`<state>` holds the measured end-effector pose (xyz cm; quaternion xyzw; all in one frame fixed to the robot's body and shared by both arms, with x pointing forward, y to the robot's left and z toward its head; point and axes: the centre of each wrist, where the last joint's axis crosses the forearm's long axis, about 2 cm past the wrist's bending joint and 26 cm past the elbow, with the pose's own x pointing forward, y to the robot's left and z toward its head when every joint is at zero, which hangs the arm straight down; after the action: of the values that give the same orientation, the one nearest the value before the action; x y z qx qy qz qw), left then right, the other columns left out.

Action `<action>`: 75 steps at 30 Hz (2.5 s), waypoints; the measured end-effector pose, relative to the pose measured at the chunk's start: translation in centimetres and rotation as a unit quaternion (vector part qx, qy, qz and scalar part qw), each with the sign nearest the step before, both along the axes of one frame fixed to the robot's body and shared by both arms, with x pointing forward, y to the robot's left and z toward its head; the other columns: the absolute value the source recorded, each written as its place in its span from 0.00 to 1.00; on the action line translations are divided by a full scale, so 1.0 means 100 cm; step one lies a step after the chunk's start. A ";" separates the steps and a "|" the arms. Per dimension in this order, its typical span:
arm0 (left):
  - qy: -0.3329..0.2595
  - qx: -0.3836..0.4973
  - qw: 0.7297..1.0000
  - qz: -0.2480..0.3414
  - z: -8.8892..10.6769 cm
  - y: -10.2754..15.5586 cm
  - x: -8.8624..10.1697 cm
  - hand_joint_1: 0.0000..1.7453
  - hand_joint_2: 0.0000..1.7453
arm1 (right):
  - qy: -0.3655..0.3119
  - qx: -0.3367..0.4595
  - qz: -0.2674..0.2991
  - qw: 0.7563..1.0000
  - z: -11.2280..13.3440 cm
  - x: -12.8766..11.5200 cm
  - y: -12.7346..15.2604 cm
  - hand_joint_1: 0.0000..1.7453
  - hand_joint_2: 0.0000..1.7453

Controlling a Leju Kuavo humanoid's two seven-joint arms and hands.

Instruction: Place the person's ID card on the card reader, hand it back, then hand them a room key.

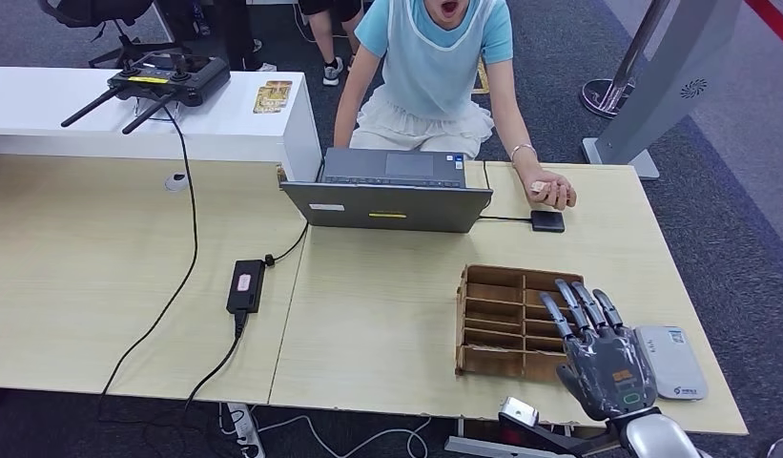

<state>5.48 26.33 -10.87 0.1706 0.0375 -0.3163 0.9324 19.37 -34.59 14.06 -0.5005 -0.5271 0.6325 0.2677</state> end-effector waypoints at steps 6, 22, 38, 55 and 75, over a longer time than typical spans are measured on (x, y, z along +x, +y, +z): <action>0.000 0.000 1.000 -0.001 0.000 0.000 0.000 0.00 0.00 | 0.022 0.006 -0.011 1.000 -0.003 0.000 -0.002 0.00 1.00; 0.001 0.001 1.000 0.000 0.000 0.000 0.000 0.00 0.00 | 0.045 0.026 -0.032 0.998 -0.006 -0.001 -0.005 0.04 1.00; 0.000 0.002 1.000 -0.002 0.000 0.000 0.000 0.00 0.00 | 0.051 0.040 -0.037 0.997 -0.004 -0.002 -0.006 0.19 1.00; -0.002 0.005 1.000 -0.004 0.000 0.000 0.000 0.00 0.00 | 0.056 0.048 -0.036 0.997 -0.004 -0.002 -0.006 0.22 1.00; -0.003 0.008 1.000 -0.008 0.000 0.000 0.000 0.00 0.00 | 0.067 0.050 -0.035 0.996 -0.004 0.000 -0.008 0.30 1.00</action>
<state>5.51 26.32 -10.85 0.1794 0.0356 -0.3227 0.9287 19.34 -35.40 13.70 -0.4612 -0.5212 0.6273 0.3495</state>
